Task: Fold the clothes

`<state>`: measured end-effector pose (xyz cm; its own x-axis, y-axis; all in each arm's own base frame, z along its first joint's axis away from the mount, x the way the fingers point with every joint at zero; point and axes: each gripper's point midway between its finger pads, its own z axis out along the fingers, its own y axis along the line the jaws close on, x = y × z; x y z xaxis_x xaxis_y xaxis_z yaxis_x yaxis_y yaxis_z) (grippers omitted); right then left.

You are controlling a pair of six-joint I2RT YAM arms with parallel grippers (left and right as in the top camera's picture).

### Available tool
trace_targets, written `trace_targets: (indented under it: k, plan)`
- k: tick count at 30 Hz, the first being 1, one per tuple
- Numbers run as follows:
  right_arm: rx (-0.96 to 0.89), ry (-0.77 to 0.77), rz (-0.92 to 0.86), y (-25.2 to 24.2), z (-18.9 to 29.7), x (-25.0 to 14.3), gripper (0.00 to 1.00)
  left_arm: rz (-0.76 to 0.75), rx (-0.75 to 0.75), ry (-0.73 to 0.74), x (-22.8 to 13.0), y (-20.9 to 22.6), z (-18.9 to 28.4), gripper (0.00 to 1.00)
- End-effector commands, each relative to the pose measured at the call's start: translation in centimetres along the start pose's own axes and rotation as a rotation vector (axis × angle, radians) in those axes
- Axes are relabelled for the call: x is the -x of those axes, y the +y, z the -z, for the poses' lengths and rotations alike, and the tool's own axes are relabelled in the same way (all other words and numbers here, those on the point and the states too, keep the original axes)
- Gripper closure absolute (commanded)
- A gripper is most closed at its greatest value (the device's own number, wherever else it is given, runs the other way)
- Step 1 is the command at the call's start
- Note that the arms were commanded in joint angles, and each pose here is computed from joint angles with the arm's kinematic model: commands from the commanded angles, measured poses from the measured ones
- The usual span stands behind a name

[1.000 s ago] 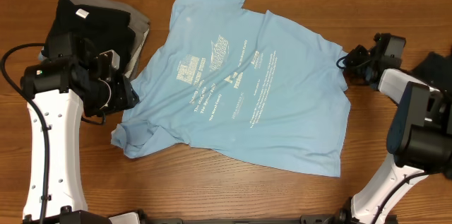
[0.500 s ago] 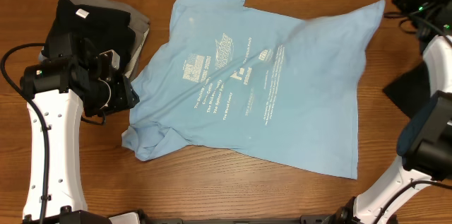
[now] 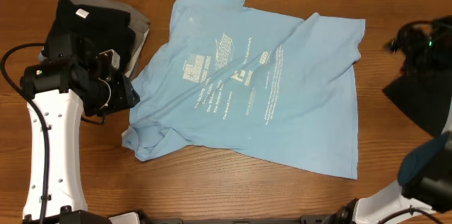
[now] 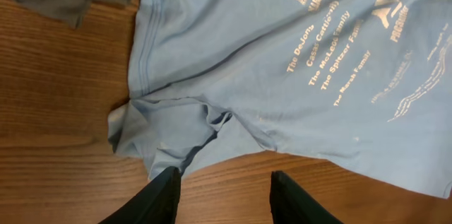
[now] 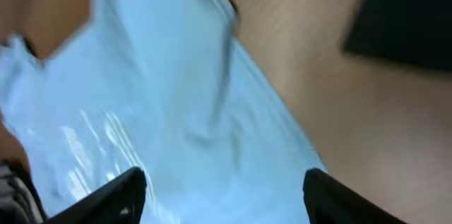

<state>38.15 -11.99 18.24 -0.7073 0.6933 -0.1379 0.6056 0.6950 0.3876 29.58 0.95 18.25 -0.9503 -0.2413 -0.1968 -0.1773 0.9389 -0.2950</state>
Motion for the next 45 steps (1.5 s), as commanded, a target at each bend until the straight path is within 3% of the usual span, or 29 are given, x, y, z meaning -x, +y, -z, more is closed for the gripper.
trace_targets:
  k: [1,3,10,14,20,22,26,31,36,37,39,41,45]
  plan:
    - [-0.145,0.11,-0.008,-3.2,-2.4,-3.4,0.31,-0.05,-0.011,-0.055,1.0,-0.7,1.0,0.55]
    - [-0.182,0.147,-0.017,-4.7,-4.3,-4.7,0.37,-0.053,-0.012,-0.067,1.2,-0.7,1.0,0.53]
    - [-0.222,0.235,-0.046,-9.4,-10.9,-9.7,0.33,-0.053,-0.012,-0.065,1.2,-0.7,1.0,0.52]
    - [-0.157,0.255,-0.057,-9.3,-12.8,-11.3,0.4,-0.053,-0.012,-0.065,1.2,-0.7,1.0,0.51]
    - [-0.182,0.263,-0.103,-10.7,-14.1,-12.9,0.64,-0.056,-0.012,-0.073,1.4,-0.7,1.0,0.5]
    - [-0.186,0.263,-0.131,-11.3,-14.9,-13.8,0.67,-0.056,-0.012,-0.076,1.5,-0.7,1.0,0.51]
    - [-0.225,0.241,-0.161,-12.5,-15.2,-13.9,0.96,-0.057,-0.012,-0.079,1.6,-0.7,1.0,0.5]
    - [-0.419,0.145,-0.368,-15.9,-10.5,-9.7,0.96,-0.057,-0.012,-0.079,1.6,-0.7,1.0,0.49]
    - [-0.42,0.12,-0.433,-16.3,-5.8,-6.6,0.96,-0.057,-0.012,-0.079,1.6,-0.7,1.0,0.46]
    - [-0.391,0.133,-0.399,-15.7,-5.4,-6.3,0.91,-0.057,-0.013,-0.08,1.6,-0.7,1.0,0.44]
    - [-0.322,0.165,-0.33,-14.3,-5.1,-6.2,0.51,-0.057,-0.012,-0.079,1.5,-0.7,1.0,0.42]
    - [-0.246,0.203,-0.308,-12.7,-4.5,-6.6,0.43,-0.054,-0.012,-0.071,1.4,-0.7,0.9,0.42]
    - [-0.122,0.197,-0.279,-10.3,-3.6,-6.6,0.43,0.006,-0.009,0.001,-0.4,-0.4,0.1,0.44]
